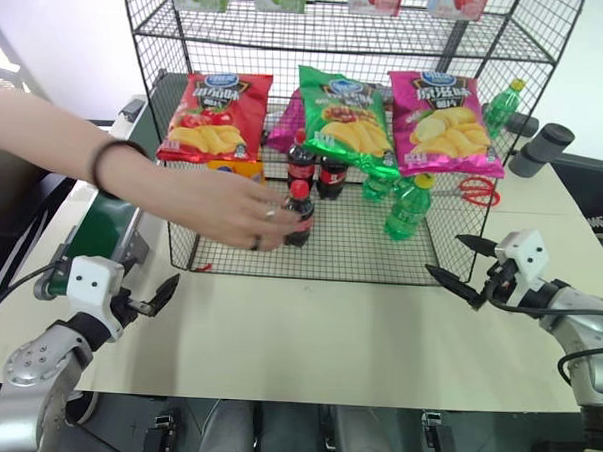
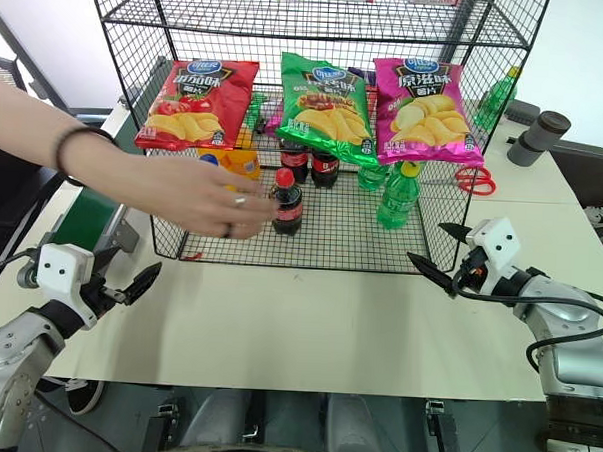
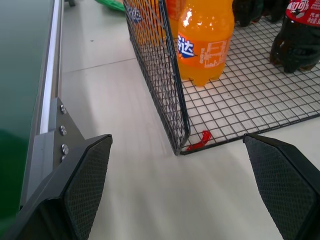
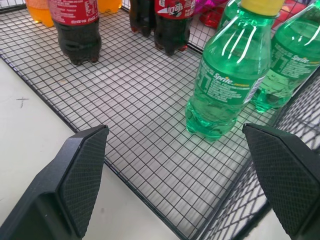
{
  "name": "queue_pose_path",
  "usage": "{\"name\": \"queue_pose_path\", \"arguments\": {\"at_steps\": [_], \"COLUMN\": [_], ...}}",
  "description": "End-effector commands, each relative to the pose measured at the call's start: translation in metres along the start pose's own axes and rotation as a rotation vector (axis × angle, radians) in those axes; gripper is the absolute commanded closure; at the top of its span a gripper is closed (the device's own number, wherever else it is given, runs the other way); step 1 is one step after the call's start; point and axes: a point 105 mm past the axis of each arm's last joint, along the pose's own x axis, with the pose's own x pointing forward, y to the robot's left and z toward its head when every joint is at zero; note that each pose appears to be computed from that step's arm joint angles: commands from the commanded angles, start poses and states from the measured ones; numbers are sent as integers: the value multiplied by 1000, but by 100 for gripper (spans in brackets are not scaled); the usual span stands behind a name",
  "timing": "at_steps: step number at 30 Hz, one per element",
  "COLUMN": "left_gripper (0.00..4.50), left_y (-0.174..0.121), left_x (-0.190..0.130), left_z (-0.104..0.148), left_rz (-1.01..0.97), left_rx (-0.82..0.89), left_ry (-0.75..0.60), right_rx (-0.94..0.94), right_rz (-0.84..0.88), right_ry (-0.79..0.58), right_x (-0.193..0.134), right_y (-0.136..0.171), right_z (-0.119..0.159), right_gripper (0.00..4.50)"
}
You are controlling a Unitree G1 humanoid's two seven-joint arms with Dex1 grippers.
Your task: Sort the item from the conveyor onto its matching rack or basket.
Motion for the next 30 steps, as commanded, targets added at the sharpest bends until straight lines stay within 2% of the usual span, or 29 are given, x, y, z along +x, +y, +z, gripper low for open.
{"name": "queue_pose_path", "arguments": {"at_steps": [1,30], "left_gripper": [0,0], "left_y": [3,1], "left_x": [-4,2], "left_z": [16,17], "left_rz": [17,5], "left_rx": [39,11], "left_ry": [-50,-59], "right_rx": [-25,-26], "right_rz": [-8,17], "right_ry": [-35,-32], "right_x": [0,7], "right_y": [-3,3], "right_z": [10,13], "right_gripper": [2,2]}}
